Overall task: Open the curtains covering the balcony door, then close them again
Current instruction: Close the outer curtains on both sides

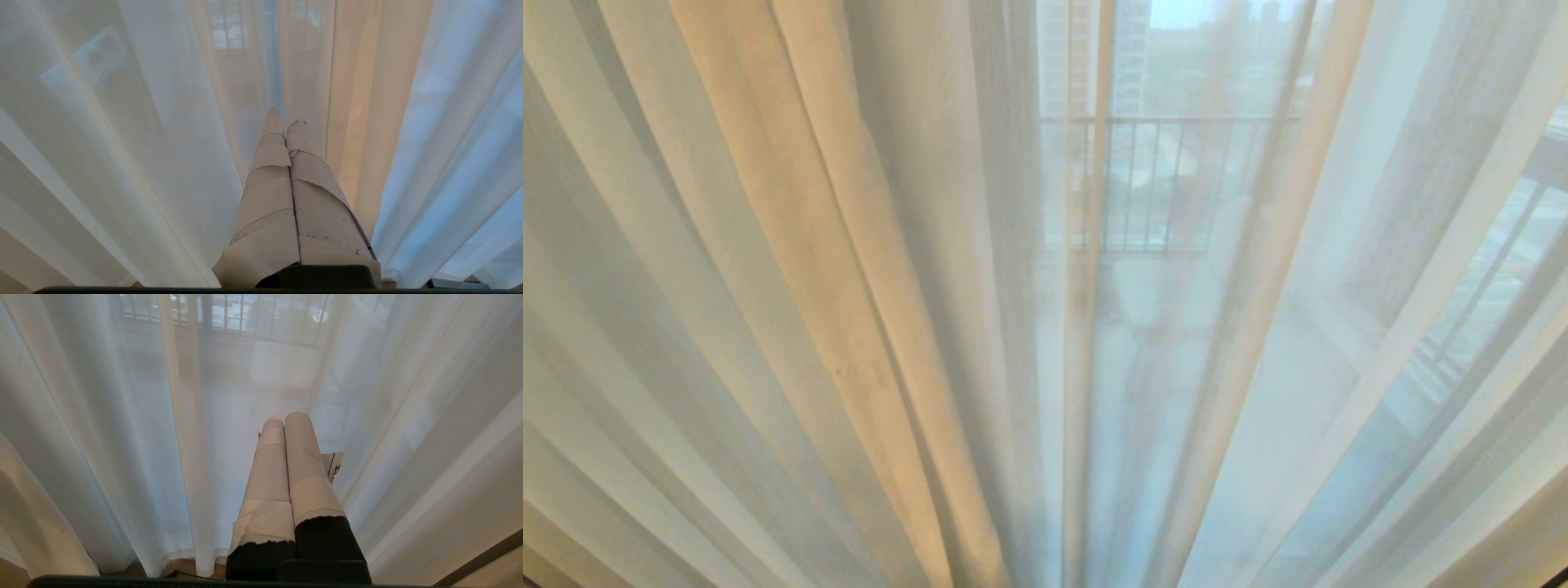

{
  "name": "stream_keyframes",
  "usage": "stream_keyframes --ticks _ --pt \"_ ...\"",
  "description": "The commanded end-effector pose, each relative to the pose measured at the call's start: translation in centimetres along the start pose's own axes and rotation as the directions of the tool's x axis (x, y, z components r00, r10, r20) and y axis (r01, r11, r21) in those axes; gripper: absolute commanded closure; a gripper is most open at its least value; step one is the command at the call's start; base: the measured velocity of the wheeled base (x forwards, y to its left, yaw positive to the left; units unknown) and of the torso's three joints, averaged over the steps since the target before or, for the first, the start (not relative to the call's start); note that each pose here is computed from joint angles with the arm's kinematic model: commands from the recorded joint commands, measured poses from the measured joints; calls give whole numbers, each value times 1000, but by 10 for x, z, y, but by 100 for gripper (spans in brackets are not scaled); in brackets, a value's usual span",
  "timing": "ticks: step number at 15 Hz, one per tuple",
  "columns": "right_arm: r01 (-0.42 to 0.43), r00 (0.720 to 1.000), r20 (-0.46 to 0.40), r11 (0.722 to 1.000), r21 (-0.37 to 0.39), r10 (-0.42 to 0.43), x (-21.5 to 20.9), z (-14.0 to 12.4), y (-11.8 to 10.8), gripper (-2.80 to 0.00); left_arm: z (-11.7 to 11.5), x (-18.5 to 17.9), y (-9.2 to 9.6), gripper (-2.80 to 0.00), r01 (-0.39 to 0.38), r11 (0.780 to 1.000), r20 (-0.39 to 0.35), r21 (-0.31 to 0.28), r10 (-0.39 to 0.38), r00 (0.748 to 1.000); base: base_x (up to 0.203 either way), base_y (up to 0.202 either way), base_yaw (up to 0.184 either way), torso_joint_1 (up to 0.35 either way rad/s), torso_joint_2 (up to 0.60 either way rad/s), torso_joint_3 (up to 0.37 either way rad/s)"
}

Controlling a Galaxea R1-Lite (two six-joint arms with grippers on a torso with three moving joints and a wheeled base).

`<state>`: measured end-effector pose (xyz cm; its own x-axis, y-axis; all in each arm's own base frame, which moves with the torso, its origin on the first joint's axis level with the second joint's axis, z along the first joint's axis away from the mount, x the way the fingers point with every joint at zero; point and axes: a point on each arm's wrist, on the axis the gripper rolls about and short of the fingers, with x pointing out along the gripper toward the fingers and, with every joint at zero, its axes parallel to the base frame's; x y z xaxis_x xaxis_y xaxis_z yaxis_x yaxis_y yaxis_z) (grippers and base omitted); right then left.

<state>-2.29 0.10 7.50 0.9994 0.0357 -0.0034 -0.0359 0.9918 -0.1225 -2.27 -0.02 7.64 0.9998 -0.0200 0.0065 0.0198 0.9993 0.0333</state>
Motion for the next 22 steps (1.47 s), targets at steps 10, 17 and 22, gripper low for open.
stream_keyframes --ticks 10,17,22 --pt "-1 1000 -1 1000 -1 1 0 0 0 0 0 0 0 0 0 1000 1 -4 0 1000 0 0 0 0 0 0" --pt "-1 1000 -1 1000 -1 1 0 0 0 0 0 0 0 0 0 1000 2 -4 0 1000 0 12 0 1 1 0" --pt "-1 1000 -1 1000 -1 1 0 0 0 0 0 0 0 0 -2 1000 1 -4 2 1000 0 177 2 4 -1 3"
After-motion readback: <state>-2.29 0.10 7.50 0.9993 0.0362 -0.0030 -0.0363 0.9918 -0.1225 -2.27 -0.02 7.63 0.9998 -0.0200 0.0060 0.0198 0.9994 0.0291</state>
